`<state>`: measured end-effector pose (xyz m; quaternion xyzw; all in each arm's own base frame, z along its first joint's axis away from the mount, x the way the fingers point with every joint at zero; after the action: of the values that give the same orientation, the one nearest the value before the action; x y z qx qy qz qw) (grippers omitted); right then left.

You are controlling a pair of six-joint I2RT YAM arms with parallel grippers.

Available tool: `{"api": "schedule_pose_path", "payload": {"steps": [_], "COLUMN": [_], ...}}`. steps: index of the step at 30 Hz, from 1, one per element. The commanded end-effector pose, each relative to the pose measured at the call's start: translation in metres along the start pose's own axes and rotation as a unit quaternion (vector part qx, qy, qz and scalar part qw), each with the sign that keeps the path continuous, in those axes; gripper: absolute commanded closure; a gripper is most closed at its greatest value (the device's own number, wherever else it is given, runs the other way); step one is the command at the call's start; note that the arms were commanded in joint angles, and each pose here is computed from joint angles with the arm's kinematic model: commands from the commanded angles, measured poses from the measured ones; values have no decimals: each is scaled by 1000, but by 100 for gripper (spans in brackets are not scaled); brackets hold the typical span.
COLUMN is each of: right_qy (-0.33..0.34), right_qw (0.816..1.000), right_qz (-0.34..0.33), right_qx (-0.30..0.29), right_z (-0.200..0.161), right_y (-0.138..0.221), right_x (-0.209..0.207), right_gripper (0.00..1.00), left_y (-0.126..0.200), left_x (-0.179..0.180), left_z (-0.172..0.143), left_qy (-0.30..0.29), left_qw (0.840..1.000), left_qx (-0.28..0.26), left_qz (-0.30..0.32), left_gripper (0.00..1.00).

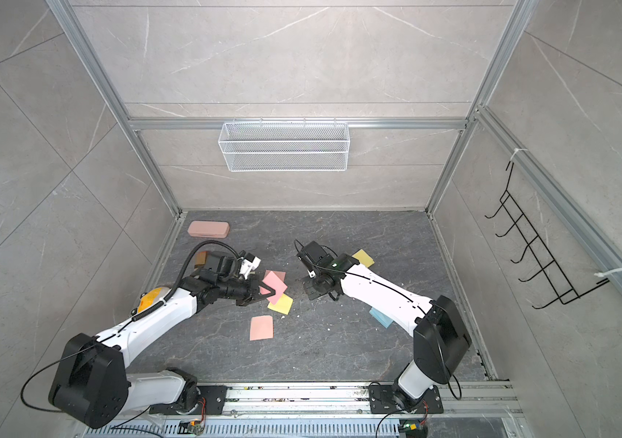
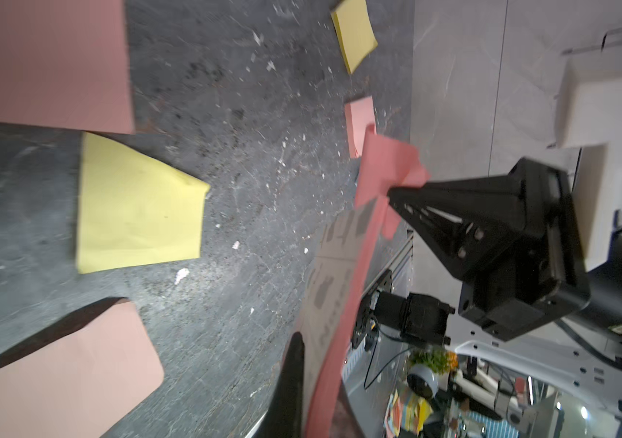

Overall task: Tear off pages from different memo pads
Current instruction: Place the paper at the center of the board.

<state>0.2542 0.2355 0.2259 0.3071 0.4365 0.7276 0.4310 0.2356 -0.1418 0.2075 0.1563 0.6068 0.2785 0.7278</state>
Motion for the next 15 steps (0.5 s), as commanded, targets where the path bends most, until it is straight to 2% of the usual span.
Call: {"api": "schedule_pose_path", "payload": {"steps": [1, 3, 8, 11, 13, 15], "right_qy": [-51, -72, -55, -56, -74, -95], "right_qw": [992, 987, 990, 983, 976, 960], "right_qz": [107, 133, 61, 105, 152, 212], "right_qx": [49, 62, 111, 139, 137, 153], "right_z": [-10, -13, -30, -43, -45, -46], "right_y": [-27, -38, -66, -75, -72, -71], "right_x": [20, 26, 30, 38, 40, 38], "right_gripper": [100, 100, 100, 98, 89, 74], "left_y": [21, 28, 19, 4, -9, -25], "left_x": [21, 32, 34, 20, 12, 10], "left_z": [-1, -1, 9, 21, 31, 42], "left_qy": [63, 89, 91, 58, 44, 38], "left_qw": [996, 993, 992, 994, 996, 997], "left_qx": [-54, -80, -93, -87, -81, -74], "left_qz": [28, 23, 8, 12, 6, 2], "left_gripper": [100, 100, 100, 100, 100, 100]}}
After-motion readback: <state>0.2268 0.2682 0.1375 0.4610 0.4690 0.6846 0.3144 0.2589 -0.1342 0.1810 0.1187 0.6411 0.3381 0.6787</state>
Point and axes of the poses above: each gripper's point midway between its finger pads, its own y axis back along the fingers, its own x axis along the line the jaws close on, z = x × y, the point moved 10 cm from there along y, back along the fingers, and after that the axes turned 1 degree about -y, right-handed, at the moved point
